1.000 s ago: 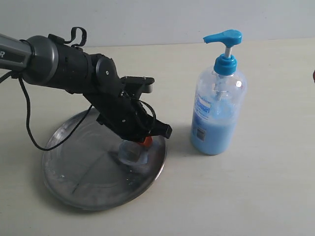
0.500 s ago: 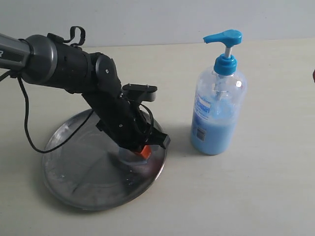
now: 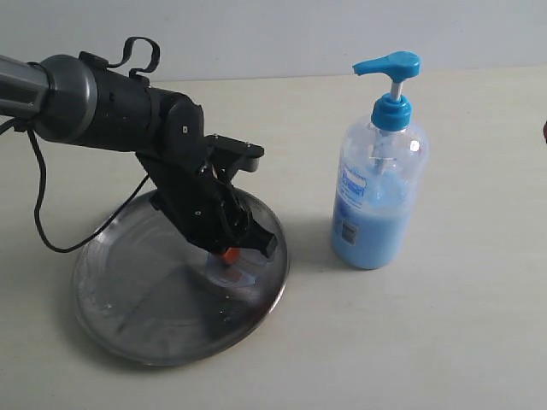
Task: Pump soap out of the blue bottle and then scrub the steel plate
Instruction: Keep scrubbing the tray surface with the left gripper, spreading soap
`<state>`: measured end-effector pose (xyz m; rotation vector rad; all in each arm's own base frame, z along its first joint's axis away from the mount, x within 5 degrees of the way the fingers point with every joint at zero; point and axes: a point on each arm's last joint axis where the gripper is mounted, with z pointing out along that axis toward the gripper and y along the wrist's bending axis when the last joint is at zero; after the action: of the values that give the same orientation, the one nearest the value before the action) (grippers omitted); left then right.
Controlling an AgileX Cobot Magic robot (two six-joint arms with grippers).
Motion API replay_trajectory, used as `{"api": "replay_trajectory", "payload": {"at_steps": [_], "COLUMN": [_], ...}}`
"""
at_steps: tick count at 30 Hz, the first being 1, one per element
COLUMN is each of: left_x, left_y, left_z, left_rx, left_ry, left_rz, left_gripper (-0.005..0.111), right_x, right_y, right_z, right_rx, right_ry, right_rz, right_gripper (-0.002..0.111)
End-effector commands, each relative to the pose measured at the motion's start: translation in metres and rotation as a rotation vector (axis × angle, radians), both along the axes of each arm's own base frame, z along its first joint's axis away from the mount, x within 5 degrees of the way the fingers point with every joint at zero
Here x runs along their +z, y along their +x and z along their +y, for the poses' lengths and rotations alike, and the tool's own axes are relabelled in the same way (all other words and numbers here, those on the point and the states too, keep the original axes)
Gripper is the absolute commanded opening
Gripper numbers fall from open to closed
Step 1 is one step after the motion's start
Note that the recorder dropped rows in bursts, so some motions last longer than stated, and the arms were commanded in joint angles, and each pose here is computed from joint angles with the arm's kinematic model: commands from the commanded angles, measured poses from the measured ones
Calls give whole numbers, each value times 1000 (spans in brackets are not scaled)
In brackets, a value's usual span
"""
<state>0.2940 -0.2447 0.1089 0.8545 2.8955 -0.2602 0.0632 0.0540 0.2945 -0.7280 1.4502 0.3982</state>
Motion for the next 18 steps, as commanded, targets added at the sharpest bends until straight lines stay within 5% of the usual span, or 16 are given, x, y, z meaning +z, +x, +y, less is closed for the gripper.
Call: {"api": "replay_trajectory", "payload": {"at_steps": [1, 18], "left_x": [-10, 26], "left_y": [0, 19], "left_z": [6, -3], "left_rx": [-13, -26], "left_ry": [75, 68], "left_rz": [-2, -86], "left_gripper": [0, 0], "right_x": [-2, -2], "right_y": [0, 0], "right_z": [1, 1], "right_rx": [9, 10], "right_ry": [-8, -10], "right_rz": [-7, -9], "right_gripper": [0, 0]}}
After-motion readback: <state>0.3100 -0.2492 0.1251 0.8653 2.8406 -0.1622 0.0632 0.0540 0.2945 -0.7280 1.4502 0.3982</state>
